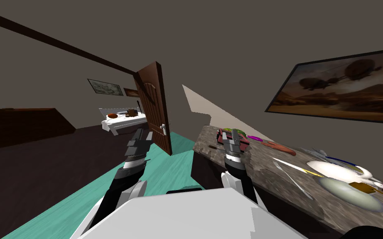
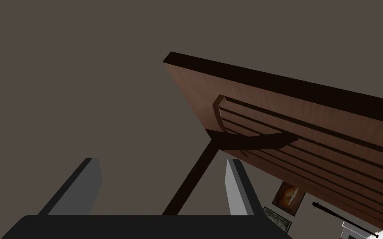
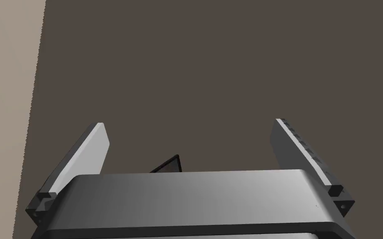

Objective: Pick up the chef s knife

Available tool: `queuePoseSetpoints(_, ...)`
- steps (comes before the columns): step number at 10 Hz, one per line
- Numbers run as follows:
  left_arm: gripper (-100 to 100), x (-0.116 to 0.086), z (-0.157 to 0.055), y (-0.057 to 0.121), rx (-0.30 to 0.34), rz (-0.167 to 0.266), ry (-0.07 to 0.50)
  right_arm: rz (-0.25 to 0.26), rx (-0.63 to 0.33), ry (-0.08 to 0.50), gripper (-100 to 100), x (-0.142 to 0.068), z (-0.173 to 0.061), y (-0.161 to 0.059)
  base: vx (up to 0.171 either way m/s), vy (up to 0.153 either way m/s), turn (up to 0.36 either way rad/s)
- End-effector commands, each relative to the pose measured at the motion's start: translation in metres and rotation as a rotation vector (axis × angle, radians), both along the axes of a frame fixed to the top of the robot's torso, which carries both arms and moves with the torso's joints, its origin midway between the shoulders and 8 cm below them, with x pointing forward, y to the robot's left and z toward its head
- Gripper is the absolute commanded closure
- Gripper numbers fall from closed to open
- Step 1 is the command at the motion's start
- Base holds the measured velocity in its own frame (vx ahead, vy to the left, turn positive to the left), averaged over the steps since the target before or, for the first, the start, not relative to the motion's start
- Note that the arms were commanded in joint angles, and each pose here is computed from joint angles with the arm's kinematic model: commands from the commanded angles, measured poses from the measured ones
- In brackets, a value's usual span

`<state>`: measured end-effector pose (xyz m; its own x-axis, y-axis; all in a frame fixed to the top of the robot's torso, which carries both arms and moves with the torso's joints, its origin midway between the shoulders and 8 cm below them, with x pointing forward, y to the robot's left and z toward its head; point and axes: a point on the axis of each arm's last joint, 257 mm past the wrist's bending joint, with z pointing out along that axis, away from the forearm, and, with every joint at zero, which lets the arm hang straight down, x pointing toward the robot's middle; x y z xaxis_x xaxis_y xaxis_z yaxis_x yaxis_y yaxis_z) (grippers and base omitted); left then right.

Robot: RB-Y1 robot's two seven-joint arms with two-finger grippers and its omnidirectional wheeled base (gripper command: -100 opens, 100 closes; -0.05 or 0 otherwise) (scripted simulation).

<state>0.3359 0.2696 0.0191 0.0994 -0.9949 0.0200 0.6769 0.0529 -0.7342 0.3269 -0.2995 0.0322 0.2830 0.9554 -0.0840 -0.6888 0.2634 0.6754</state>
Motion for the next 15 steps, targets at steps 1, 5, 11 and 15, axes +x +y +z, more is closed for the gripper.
queuePoseSetpoints(1,0,0.000,0.000,0.000,0.000,0.000,0.000,0.007,-0.043,0.016,-100,0.002,-0.003,0.003,-0.047,-0.008,0.064)
queuePoseSetpoints(5,0,0.000,0.000,0.000,0.000,0.000,0.000,0.011,-0.165,0.067,-100,0.009,-0.015,0.008,-0.134,-0.032,0.095)
queuePoseSetpoints(11,0,0.000,0.000,0.000,0.000,0.000,0.000,0.001,-0.391,0.170,-100,0.022,-0.049,0.010,-0.135,-0.020,0.122)
queuePoseSetpoints(15,0,0.000,0.000,0.000,0.000,0.000,0.000,-0.007,-0.527,0.232,-100,0.028,-0.073,0.007,-0.106,0.014,0.095)
